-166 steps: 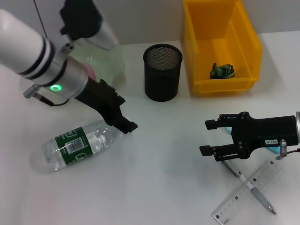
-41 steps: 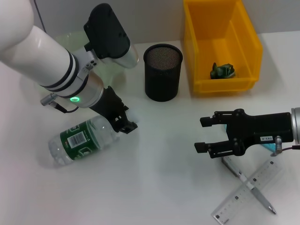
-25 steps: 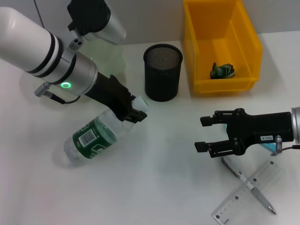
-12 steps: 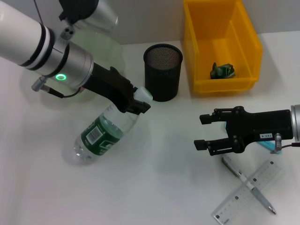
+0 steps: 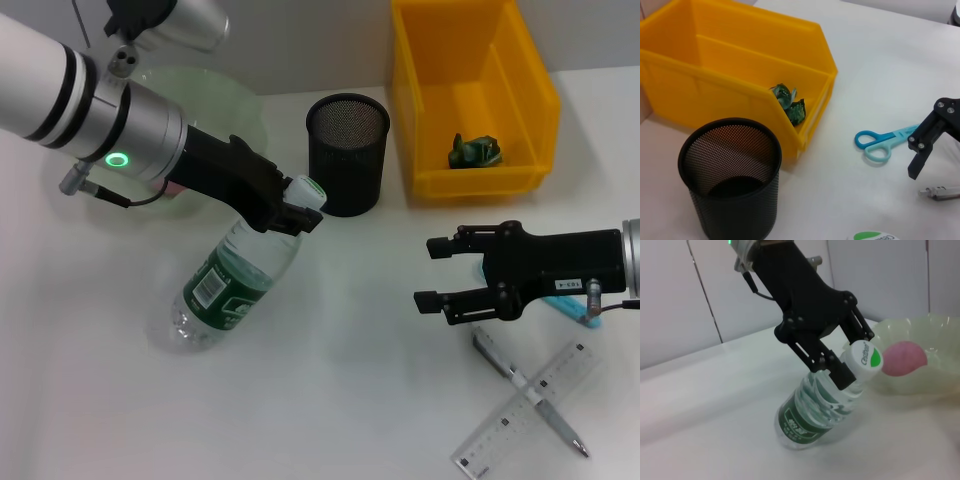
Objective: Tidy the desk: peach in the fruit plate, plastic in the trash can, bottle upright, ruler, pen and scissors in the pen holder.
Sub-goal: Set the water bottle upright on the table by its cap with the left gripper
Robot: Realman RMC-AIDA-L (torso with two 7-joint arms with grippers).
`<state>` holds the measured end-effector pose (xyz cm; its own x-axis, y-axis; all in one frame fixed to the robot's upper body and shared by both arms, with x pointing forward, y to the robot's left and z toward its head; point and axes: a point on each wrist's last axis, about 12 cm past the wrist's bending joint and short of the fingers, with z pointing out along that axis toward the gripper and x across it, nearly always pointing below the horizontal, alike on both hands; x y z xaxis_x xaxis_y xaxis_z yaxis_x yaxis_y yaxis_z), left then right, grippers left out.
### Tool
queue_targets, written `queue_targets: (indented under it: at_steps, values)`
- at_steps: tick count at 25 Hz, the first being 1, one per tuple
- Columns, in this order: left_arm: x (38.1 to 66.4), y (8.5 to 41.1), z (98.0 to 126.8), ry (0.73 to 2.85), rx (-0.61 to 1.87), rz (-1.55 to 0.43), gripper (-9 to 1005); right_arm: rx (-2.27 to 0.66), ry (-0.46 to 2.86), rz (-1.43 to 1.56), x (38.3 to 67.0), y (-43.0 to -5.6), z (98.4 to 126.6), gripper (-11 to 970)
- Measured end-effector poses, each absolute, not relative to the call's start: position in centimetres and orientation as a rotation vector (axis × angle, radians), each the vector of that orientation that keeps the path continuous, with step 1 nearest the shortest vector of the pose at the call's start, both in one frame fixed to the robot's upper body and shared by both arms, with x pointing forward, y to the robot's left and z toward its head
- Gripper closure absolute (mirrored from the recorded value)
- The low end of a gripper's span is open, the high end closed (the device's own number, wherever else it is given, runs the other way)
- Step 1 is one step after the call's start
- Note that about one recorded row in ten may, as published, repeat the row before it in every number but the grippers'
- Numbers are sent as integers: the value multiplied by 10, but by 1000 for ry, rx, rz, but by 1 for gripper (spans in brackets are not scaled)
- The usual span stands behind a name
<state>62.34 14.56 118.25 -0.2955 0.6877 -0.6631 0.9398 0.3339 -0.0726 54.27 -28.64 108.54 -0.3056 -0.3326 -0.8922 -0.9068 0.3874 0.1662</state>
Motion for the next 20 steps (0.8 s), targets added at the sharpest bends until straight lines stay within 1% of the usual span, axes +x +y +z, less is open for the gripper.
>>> queue_targets:
  at_steps: [20]
  values:
    - [622, 157, 1186, 2044, 1369, -697, 555, -1072, 1815, 897, 541, -289, 1087, 157]
